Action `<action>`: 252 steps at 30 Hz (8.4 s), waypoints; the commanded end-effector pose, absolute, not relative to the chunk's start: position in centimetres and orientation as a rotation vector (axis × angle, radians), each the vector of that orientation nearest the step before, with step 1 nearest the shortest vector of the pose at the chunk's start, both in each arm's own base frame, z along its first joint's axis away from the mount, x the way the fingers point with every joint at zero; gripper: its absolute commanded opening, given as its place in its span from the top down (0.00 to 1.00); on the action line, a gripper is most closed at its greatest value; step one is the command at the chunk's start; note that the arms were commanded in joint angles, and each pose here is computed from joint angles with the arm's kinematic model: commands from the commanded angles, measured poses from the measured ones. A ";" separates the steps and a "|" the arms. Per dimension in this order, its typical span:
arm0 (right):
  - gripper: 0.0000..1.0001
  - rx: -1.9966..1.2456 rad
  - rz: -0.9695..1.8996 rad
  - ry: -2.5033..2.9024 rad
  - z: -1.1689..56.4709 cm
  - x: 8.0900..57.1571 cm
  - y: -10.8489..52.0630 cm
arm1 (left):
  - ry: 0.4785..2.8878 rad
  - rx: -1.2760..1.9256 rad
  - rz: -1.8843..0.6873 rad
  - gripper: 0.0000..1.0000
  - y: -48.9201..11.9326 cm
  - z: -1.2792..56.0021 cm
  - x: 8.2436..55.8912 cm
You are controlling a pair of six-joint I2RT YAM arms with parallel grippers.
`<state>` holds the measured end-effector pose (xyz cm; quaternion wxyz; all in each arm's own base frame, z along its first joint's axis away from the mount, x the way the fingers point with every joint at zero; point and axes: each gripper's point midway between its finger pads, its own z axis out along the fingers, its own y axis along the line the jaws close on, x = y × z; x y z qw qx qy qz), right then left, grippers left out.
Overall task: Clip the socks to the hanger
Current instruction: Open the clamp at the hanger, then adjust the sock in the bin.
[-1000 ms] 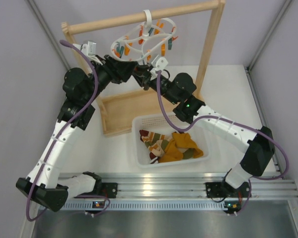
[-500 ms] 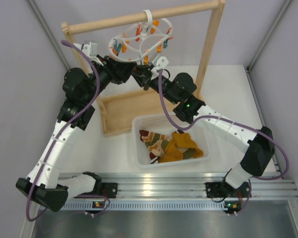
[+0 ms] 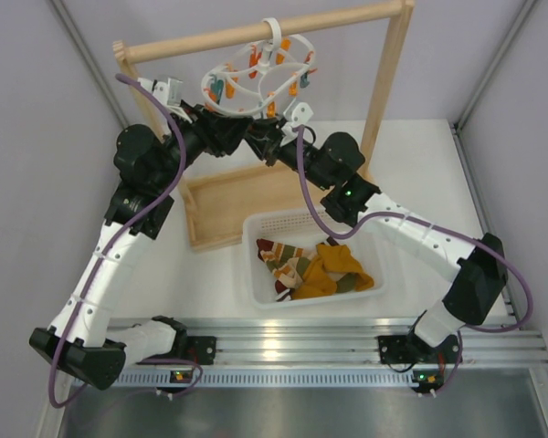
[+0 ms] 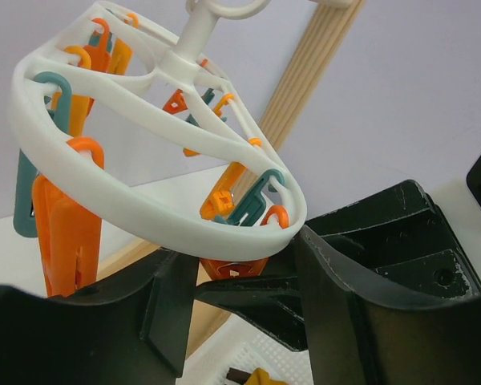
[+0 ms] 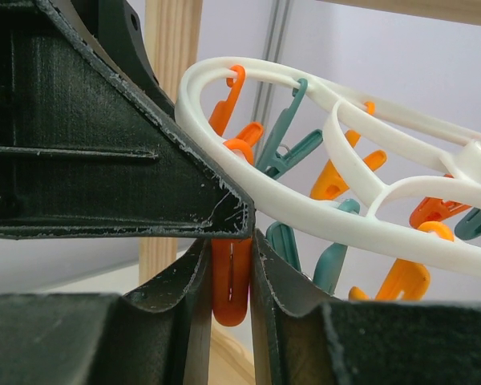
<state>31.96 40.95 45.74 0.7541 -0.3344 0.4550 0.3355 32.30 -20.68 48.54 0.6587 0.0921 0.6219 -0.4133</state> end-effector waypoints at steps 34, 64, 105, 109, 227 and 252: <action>0.60 -0.729 0.786 0.963 47.2 30.1 39.6 | 1.372 0.099 -1.025 1.00 -20.8 50.3 32.4; 1.00 -0.757 0.782 0.944 47.5 30.6 39.4 | 1.343 0.036 -0.950 0.54 -19.2 51.3 32.7; 0.38 -1.255 0.683 1.730 23.2 25.4 24.4 | 1.382 0.061 -0.959 1.00 -19.9 49.1 33.2; 0.47 -1.193 0.755 1.725 22.6 24.2 27.4 | 1.382 0.063 -0.960 1.00 -19.9 49.0 33.1; 0.98 -2.128 0.533 1.507 10.7 19.0 19.8 | 1.482 0.206 -1.063 1.00 -21.9 45.7 31.0; 0.75 -1.464 0.280 1.941 8.9 31.6 20.1 | 1.488 0.189 -1.059 1.00 -21.8 45.4 31.3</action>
